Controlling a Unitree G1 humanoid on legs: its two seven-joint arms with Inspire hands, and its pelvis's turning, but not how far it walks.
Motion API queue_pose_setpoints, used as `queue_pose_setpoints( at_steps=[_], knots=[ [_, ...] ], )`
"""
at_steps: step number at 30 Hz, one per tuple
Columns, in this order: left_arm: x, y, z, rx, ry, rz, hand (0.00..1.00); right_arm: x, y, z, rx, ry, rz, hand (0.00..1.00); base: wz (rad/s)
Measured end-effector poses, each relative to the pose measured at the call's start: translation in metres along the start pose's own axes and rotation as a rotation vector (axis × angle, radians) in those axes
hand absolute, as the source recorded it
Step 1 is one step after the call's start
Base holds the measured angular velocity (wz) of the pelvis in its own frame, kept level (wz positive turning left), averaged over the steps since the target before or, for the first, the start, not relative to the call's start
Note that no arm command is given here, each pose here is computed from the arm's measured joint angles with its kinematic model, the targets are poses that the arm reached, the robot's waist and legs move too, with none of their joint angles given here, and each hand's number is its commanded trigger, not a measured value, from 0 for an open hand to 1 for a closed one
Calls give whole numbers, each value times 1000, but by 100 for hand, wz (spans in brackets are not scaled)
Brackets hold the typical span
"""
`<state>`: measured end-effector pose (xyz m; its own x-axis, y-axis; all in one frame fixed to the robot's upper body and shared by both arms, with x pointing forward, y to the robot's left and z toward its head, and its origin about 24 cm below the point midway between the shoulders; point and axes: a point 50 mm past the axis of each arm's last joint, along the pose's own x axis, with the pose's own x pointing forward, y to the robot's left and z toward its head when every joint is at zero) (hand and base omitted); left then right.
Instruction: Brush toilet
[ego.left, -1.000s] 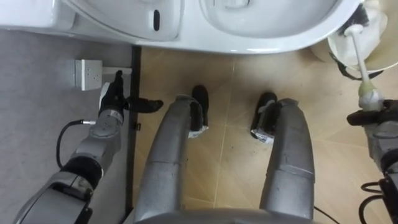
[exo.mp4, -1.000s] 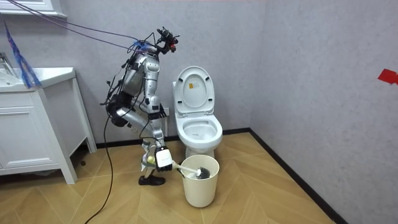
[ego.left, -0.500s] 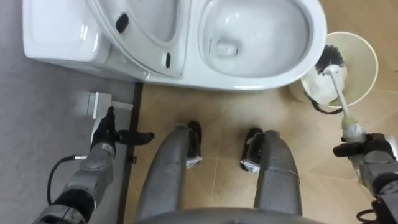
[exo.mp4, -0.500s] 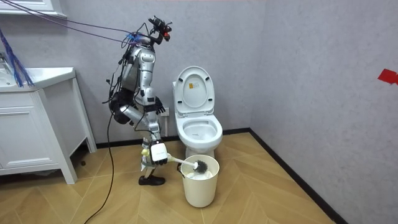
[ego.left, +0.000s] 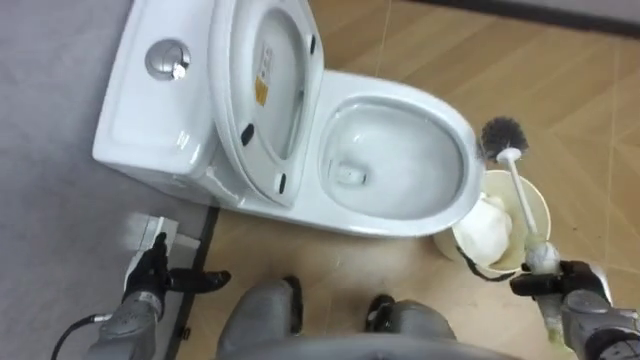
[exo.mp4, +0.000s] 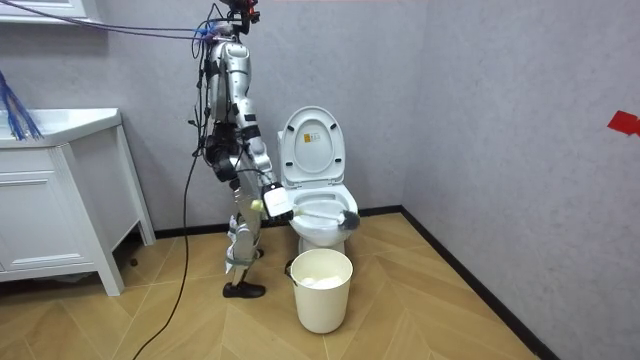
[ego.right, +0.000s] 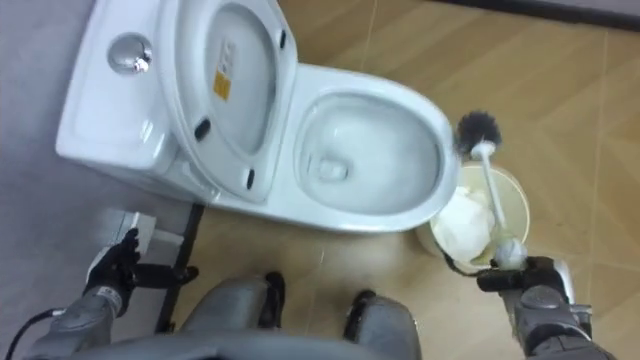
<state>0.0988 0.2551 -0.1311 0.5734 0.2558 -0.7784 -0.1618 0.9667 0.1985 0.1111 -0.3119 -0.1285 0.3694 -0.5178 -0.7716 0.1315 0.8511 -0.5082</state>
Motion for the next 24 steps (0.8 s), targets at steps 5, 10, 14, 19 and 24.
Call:
queue_pose_setpoints(
  at_steps=[5, 10, 14, 19, 24],
  knots=[
    [-10, -3, -9, 13, -17, -19, 0, -5, 20, -7, 11, -10, 77, 100, 25],
    [-21, 0, 0, 67, -117, -1, 0, -9, 30, -5, 6, -56, 106, 100, 11],
    [-31, -1, 21, 173, -258, 14, 0, -9, 30, -5, -5, -70, 104, 100, 17],
    [-46, -3, 44, 247, -396, 70, 0, -9, 30, -5, -33, -83, 102, 100, 28],
    [-58, 3, 70, 404, -533, 169, 0, -9, 30, 1, -94, -144, 106, 100, 22]
  ],
)
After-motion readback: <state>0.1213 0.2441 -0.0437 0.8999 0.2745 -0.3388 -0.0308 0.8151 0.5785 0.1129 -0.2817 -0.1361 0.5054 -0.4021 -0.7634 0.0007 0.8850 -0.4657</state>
